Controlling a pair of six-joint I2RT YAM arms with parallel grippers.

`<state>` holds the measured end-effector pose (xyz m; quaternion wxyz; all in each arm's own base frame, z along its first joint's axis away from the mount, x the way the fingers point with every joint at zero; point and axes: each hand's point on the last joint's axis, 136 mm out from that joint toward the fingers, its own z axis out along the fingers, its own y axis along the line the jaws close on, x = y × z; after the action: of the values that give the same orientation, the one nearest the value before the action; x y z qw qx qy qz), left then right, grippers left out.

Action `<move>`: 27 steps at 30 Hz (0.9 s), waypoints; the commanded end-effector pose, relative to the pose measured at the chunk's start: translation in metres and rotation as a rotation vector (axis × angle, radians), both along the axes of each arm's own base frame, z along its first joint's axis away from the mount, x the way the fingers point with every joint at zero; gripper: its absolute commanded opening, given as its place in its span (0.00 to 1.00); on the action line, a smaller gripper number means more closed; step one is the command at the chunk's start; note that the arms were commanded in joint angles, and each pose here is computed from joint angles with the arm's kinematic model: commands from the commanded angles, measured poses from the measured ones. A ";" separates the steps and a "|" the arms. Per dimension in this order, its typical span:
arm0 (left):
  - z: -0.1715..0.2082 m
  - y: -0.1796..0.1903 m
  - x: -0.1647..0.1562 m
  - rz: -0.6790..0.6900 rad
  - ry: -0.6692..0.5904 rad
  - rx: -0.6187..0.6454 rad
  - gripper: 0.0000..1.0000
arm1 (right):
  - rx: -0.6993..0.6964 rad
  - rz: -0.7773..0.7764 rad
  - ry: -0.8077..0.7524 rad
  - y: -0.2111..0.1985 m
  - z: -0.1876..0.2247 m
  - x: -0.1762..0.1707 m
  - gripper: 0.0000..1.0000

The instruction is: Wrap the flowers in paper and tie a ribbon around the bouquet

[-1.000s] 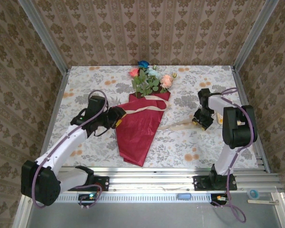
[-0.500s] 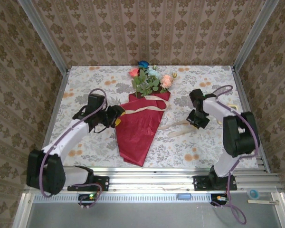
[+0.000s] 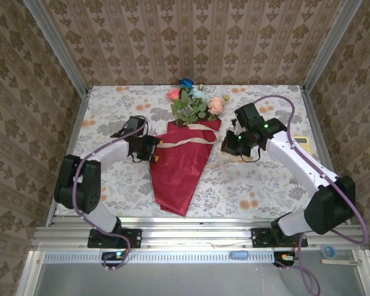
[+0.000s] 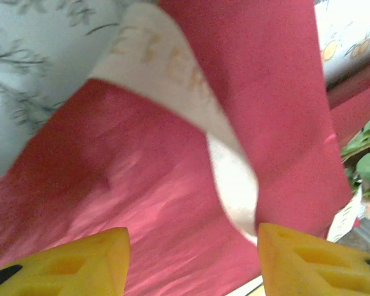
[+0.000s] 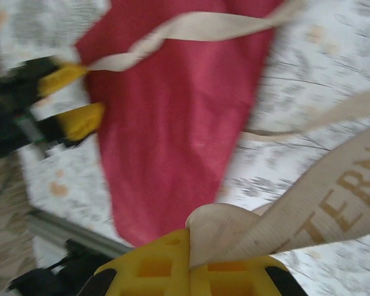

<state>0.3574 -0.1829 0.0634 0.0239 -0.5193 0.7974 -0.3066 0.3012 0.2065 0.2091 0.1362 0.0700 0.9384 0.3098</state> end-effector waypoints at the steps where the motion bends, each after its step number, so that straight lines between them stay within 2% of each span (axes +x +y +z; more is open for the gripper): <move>1: 0.001 0.000 0.027 0.096 -0.016 -0.028 0.56 | 0.124 0.076 0.042 0.032 0.006 -0.009 0.00; 6: -0.011 -0.006 0.024 0.054 0.053 -0.019 0.51 | 0.156 0.042 0.015 0.040 0.019 0.000 0.00; 9: -0.019 -0.002 0.018 0.080 0.079 -0.017 0.42 | 0.200 0.032 -0.005 0.052 0.031 0.006 0.00; 18: -0.019 -0.004 0.029 0.064 0.035 -0.061 0.00 | 0.245 0.026 -0.018 0.085 0.043 0.013 0.00; 23: -0.009 -0.004 0.024 0.050 0.000 -0.078 0.00 | 0.324 -0.071 -0.063 0.096 0.063 0.038 0.00; 27: 0.001 -0.007 0.024 0.032 -0.040 -0.094 0.00 | 0.366 -0.175 -0.042 0.102 0.069 0.053 0.00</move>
<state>0.3770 -0.1873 0.0435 0.0043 -0.5438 0.7743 -0.3237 0.3355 0.2997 0.2625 0.1492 0.1201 0.8754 0.4438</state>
